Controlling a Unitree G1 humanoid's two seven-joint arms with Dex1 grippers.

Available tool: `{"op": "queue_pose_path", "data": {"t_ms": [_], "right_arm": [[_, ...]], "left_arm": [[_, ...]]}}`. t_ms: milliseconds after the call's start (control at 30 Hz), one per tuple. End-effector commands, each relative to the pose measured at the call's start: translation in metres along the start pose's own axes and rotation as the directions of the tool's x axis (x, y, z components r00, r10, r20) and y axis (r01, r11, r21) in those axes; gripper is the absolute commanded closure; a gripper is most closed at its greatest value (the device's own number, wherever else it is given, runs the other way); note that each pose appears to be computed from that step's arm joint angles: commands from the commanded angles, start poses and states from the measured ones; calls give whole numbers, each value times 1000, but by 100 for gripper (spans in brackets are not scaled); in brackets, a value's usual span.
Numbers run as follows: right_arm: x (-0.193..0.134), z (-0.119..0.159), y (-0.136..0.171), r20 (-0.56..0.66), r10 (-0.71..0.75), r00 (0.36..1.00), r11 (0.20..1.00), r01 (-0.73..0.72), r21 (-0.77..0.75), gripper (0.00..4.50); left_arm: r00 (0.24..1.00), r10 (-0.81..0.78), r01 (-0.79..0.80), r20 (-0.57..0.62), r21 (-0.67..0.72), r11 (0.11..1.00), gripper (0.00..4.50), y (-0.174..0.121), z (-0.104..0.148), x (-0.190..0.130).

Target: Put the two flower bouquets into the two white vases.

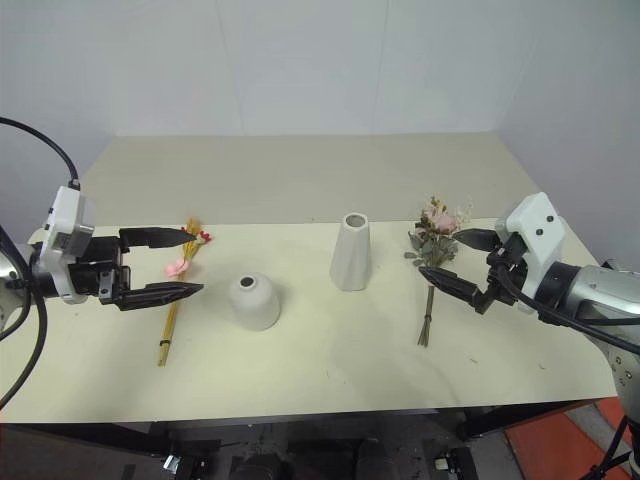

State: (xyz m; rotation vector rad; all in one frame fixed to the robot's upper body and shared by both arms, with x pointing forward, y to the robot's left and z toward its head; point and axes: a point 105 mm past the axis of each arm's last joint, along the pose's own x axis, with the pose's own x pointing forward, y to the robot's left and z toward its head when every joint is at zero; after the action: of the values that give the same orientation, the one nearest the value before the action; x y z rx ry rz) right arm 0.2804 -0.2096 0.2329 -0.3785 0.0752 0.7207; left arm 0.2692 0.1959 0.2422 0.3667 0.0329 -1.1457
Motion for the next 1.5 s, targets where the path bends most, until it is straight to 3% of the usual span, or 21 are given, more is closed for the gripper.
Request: {"op": "queue_pose_path", "data": {"t_ms": [33,167,333,500,633,767,900,1033,1333,1400,1500], "right_arm": [[-3,12,-1,41,-2,999,999,4,-40,0],[-3,10,0,19,6,1000,1000,-5,-29,0],[2,-29,-10,-356,15,934,962,83,259,0],[20,-44,-26,-516,-7,857,872,258,416,0],[40,-56,-39,-588,-16,808,809,356,467,0],[61,-76,-39,-680,-31,732,805,421,417,0],[77,-89,-40,-708,-26,706,800,440,409,0],[89,-86,-45,-678,-61,733,826,418,378,80],[89,-83,-46,-635,-76,769,833,399,383,397],[86,-85,-44,-637,-79,767,824,410,391,428],[83,-87,-48,-629,-137,765,806,455,378,428]], "left_arm": [[1000,5,-6,15,54,999,2,1,11,-2],[1000,4,-5,17,55,998,2,1,12,-2],[999,-31,29,21,81,996,2,2,15,3],[997,-76,73,28,100,992,2,4,17,13],[995,-92,88,37,112,990,2,7,18,17],[994,-103,98,41,124,987,2,9,19,20],[994,-98,91,47,136,987,2,11,19,21],[994,-94,87,48,140,986,0,12,19,21],[994,-99,90,53,141,986,0,14,18,24],[993,-103,95,55,141,985,0,15,19,25],[992,-112,103,58,143,984,0,17,19,27]]}}
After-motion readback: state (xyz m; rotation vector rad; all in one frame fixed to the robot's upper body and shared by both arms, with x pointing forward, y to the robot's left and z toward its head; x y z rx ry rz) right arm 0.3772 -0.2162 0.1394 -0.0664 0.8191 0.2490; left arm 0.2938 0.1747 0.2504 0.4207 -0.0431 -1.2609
